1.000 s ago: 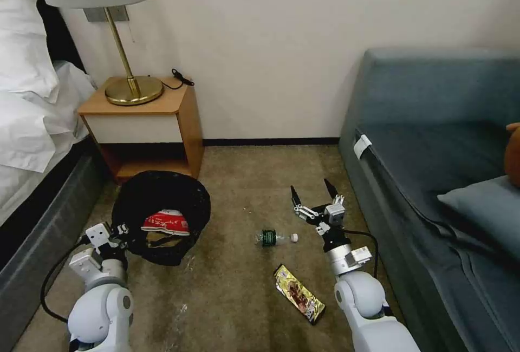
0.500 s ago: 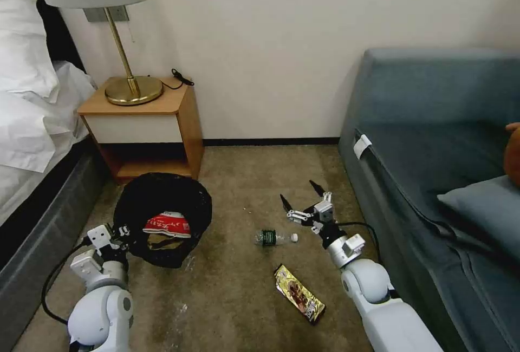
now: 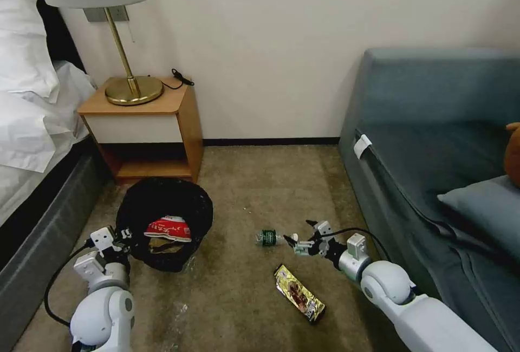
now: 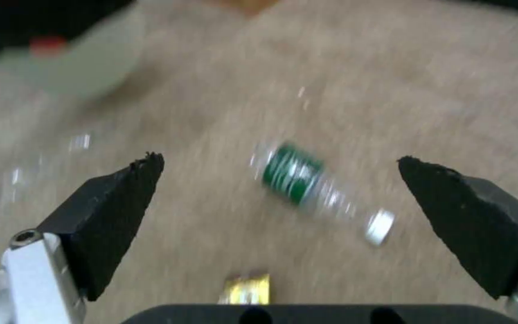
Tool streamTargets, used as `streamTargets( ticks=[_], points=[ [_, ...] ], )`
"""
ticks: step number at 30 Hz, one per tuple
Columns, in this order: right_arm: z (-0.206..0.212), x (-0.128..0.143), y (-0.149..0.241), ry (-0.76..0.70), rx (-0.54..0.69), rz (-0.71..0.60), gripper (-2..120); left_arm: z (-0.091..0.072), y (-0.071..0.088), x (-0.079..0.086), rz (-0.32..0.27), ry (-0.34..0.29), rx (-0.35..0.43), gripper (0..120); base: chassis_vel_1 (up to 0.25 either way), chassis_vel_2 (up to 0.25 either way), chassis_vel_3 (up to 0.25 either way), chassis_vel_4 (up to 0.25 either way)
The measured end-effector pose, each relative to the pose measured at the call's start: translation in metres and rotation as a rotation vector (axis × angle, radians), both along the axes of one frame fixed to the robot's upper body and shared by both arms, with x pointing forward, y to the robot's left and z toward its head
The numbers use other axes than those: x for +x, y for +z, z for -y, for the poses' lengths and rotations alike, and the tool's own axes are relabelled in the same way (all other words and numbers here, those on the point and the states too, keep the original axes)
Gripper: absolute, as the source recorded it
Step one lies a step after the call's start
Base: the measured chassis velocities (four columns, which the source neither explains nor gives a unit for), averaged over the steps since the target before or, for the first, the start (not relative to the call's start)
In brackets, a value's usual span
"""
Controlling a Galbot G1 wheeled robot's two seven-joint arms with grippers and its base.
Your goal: Pick up the trash bin, then pick up the garbage on the floor and place it into the trash bin.
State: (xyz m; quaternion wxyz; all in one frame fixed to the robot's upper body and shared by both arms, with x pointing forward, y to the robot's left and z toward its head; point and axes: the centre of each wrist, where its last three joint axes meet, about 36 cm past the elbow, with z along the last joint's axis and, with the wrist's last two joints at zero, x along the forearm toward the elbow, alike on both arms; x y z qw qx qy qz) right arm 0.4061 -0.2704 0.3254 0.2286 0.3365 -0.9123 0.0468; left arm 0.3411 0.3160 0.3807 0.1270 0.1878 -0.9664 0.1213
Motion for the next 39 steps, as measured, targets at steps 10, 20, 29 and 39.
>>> streamTargets(
  ticks=[10,20,29,39],
  points=[
    [0.002,-0.017,-0.049,0.13,-0.142,-0.092,100,-0.004,-0.003,-0.012,-0.075,-0.045,0.036,4,0.0,0.0,0.0,0.0],
    [-0.002,-0.022,-0.062,0.179,-0.159,-0.099,100,-0.012,-0.001,-0.013,-0.092,-0.06,0.039,4,0.0,0.0,0.0,0.0],
    [0.006,-0.028,-0.085,0.228,-0.22,-0.156,100,-0.01,0.008,-0.018,-0.079,-0.057,0.044,4,0.0,0.0,0.0,0.0],
    [0.009,-0.031,-0.117,0.297,-0.289,-0.188,100,-0.007,0.014,-0.019,-0.068,-0.053,0.047,4,0.0,0.0,0.0,0.0]
  ],
)
